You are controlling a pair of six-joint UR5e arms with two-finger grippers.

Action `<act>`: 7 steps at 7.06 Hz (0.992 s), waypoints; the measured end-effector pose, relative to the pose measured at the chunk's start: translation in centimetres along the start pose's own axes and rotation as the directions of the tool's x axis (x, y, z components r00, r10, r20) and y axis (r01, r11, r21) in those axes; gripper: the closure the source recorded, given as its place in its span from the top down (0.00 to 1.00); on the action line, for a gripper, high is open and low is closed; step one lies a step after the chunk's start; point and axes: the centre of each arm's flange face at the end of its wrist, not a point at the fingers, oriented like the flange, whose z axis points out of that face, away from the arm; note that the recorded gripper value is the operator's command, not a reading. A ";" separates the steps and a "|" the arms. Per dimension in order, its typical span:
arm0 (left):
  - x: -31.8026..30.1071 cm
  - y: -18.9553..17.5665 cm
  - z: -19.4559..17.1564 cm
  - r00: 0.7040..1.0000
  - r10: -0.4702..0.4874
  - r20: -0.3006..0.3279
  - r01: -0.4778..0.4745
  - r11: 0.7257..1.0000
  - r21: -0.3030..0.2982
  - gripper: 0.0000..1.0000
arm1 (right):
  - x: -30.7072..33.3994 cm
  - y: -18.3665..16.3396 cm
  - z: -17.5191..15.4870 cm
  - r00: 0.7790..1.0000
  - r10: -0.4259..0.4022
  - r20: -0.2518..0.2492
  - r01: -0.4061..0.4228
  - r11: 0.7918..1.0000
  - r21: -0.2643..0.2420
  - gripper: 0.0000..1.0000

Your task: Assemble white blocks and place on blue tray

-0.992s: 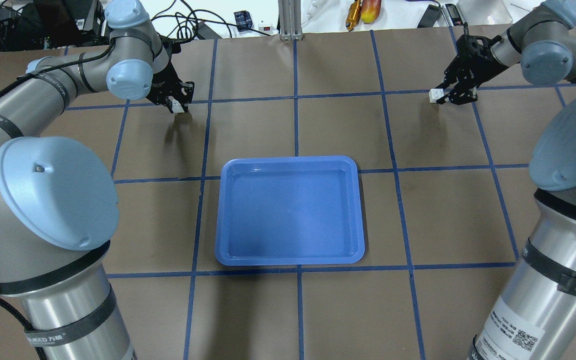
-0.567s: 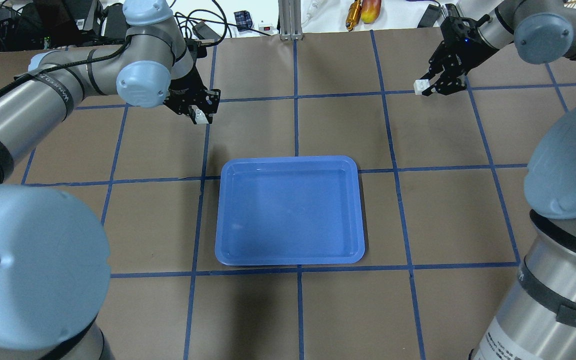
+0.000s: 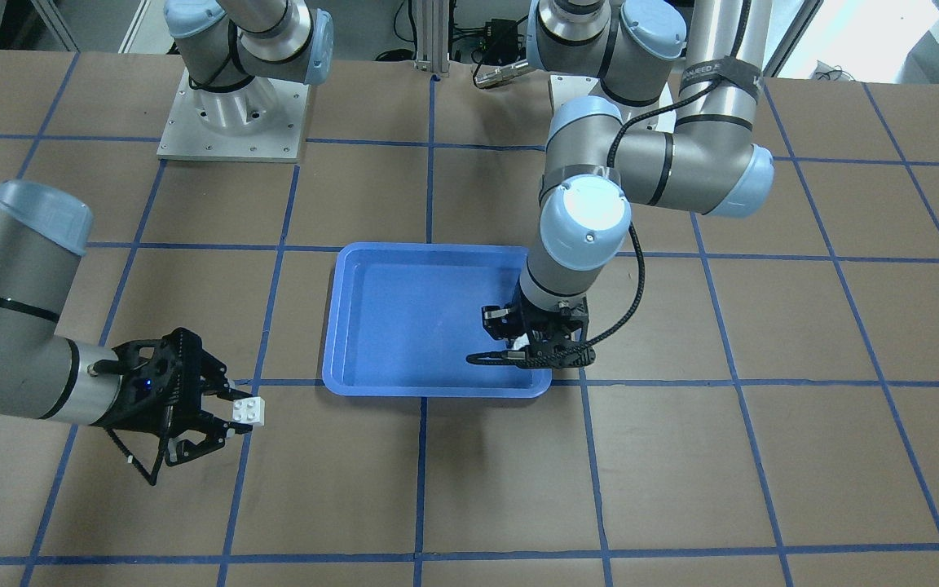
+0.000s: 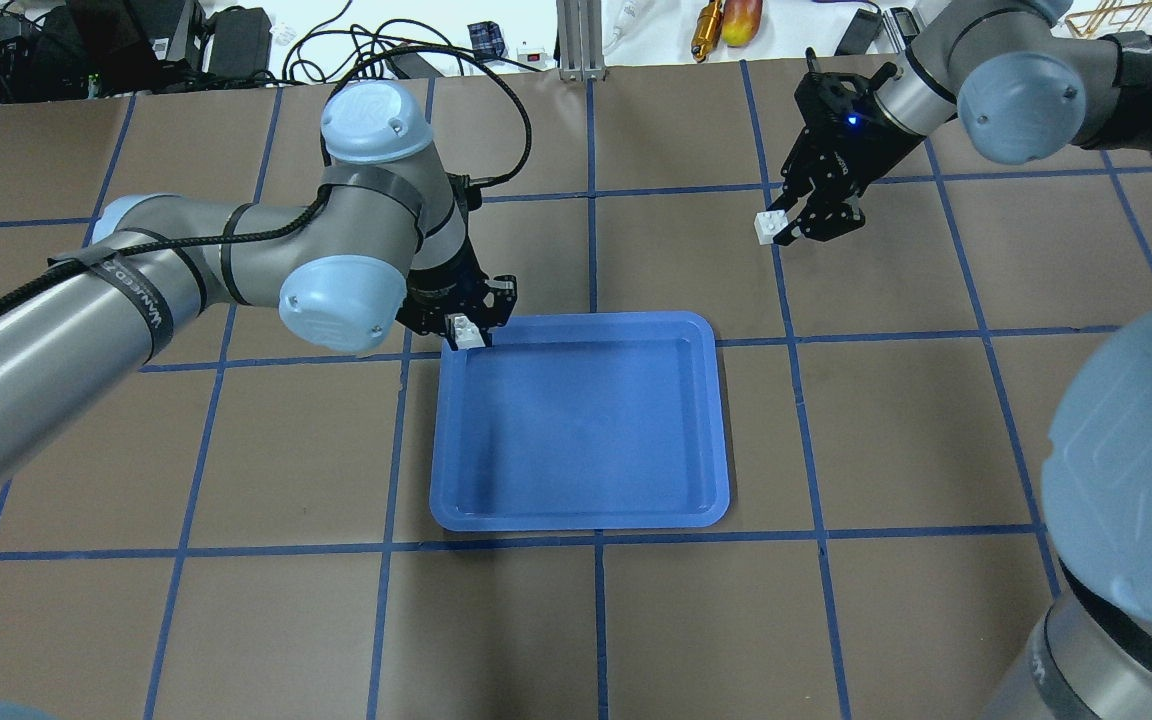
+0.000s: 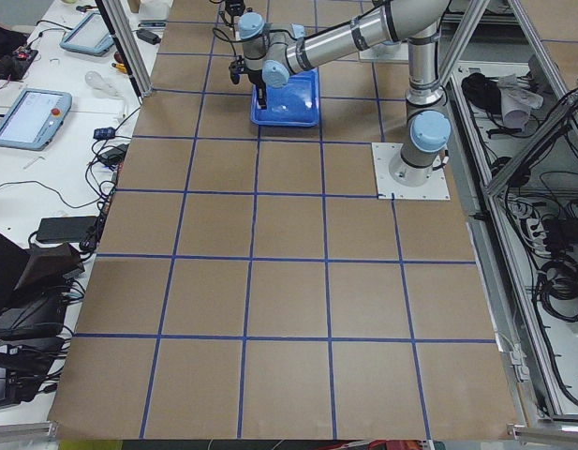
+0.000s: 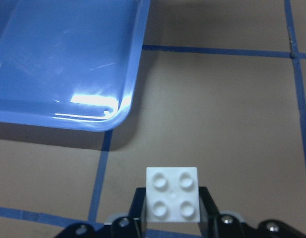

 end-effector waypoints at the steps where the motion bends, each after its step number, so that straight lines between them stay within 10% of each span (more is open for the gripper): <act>1: 2.1 1.9 1.2 1.000 -0.014 -0.002 0.014 1.000 0.010 0.26 | -2.5 -1.7 0.6 1.000 -0.002 0.011 0.002 1.000 0.001 0.14; 7: 5.4 6.2 6.4 0.990 -0.108 -0.087 0.109 0.994 0.003 0.33 | -11.2 -7.8 7.2 0.997 0.067 -0.035 -0.068 0.997 -0.027 0.16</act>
